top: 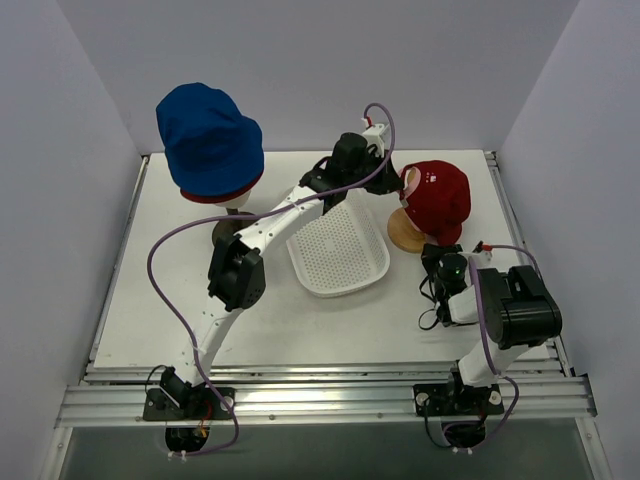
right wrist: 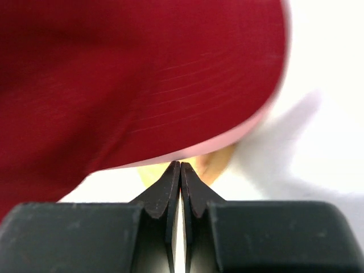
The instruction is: Stack the hats
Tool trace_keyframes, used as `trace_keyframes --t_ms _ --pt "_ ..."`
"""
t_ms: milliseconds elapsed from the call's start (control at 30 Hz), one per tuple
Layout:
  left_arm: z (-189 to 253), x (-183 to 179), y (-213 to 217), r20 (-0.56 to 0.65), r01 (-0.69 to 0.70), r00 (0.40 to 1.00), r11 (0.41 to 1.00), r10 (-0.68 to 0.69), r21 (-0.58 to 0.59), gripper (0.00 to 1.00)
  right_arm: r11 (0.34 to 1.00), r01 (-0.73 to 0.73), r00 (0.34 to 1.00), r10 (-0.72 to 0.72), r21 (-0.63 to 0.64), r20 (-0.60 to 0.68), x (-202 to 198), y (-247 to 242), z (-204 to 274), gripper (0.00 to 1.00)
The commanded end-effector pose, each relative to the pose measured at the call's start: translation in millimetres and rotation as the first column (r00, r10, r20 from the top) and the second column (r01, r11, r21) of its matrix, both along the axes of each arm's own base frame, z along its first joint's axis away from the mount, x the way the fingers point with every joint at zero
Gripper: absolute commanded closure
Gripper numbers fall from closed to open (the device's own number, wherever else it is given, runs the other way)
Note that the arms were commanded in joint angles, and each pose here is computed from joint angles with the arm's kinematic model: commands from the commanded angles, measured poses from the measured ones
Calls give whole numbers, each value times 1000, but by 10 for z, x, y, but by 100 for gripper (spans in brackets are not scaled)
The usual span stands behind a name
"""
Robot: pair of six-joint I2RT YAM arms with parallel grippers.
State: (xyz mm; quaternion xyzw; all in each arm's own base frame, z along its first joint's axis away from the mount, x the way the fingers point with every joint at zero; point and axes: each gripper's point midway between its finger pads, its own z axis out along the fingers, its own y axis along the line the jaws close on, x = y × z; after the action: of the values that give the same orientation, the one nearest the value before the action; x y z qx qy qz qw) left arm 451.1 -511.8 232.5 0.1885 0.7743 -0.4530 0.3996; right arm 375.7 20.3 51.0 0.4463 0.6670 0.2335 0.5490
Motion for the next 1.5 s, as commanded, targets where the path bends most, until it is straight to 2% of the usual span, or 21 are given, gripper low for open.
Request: trace_keyframes --t_ms 0,500,667,967,1133,1200,1233,1267,1333,1367,1400,1433,1467 --pt "481 -78 62 82 -1 997 999 4 -34 98 998 54 926 -62 32 372 203 -163 909 100" --pt "632 -29 135 124 -38 991 999 40 -15 98 995 98 927 -96 11 362 217 -398 982 100" --pt "698 52 206 151 -92 984 996 90 4 98 995 103 931 -101 15 350 206 -478 959 100" --pt "910 90 212 190 -93 977 996 94 -13 98 1000 3 947 5 -25 321 49 -267 923 99" --pt "867 68 159 188 -66 980 998 69 -19 97 996 -22 982 37 -85 183 -123 -206 729 88" --pt "784 66 151 172 -64 983 998 65 -10 97 995 -18 974 40 -100 223 -185 -208 927 83" --pt "776 58 132 172 -59 983 998 61 -15 97 994 -16 984 34 -106 176 -227 -222 845 82" --pt "706 49 126 159 -53 986 999 54 -8 97 993 -6 975 32 -114 221 -232 -232 1074 81" --pt "677 42 118 158 -52 986 999 52 -7 96 992 -10 981 34 -129 189 -273 -235 1113 78" --pt "665 39 121 156 -52 986 999 52 -4 96 990 -3 969 38 -142 242 -269 -246 1382 77" --pt "635 44 128 155 -55 986 998 54 4 96 988 -10 968 48 -156 247 -264 -239 1483 73" --pt "617 52 140 154 -58 987 998 56 10 96 980 -42 977 81 -193 197 -263 -215 1459 70" --pt "591 59 149 152 -63 987 998 60 18 96 975 -42 971 91 -216 221 -176 -237 1734 67"
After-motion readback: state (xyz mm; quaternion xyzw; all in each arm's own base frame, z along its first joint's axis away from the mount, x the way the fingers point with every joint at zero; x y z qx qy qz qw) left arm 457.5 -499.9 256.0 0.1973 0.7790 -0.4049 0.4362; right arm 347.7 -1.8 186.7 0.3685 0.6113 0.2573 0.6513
